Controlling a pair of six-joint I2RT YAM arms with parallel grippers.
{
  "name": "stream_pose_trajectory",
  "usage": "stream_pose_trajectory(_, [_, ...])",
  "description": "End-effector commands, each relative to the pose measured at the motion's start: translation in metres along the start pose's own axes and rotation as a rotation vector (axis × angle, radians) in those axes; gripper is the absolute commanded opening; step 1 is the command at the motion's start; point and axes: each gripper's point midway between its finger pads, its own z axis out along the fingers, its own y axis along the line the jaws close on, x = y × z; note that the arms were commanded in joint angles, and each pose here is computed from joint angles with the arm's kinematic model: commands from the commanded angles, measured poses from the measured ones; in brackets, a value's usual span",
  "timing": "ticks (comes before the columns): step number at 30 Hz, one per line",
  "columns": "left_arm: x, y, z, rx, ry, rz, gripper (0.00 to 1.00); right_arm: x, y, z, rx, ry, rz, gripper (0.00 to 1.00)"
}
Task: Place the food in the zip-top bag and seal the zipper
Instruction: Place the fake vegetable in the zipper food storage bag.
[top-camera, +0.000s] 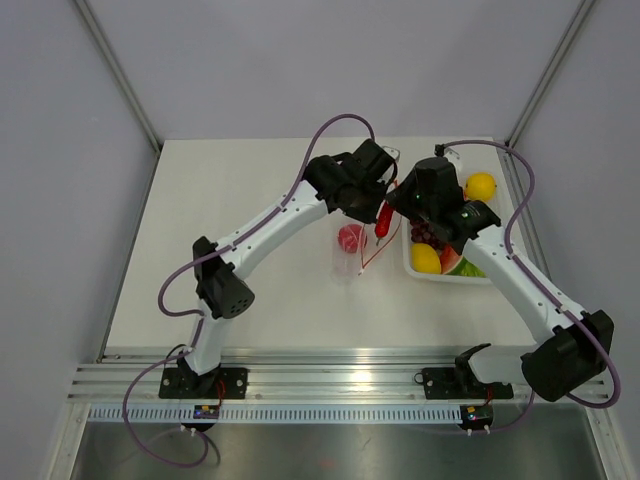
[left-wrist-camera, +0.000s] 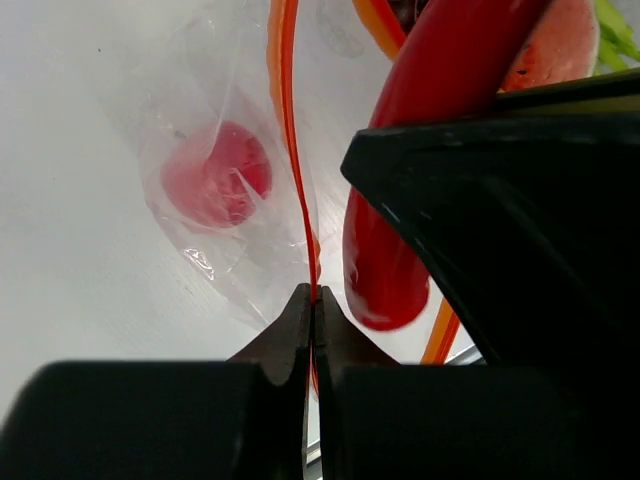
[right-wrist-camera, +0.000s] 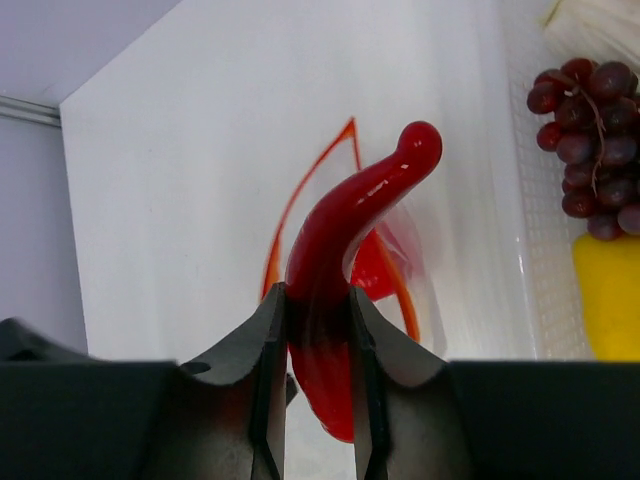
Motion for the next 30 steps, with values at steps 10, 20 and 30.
stream_pose_trajectory(10, [-0.029,-0.019,-0.033,0.169,-0.105,-0.090,0.00,0.026,-0.008,-0.007,0.007,0.005,0.009,0.02])
stream_pose_trajectory(20, [-0.032,-0.002,-0.028,0.133,-0.129,-0.141,0.00,-0.002,-0.013,-0.046,0.049,-0.074,-0.105,0.80])
stream_pose_trajectory(30, [-0.024,0.012,-0.027,0.123,-0.119,-0.155,0.00,-0.061,-0.113,-0.066,0.396,-0.189,-0.217,0.79])
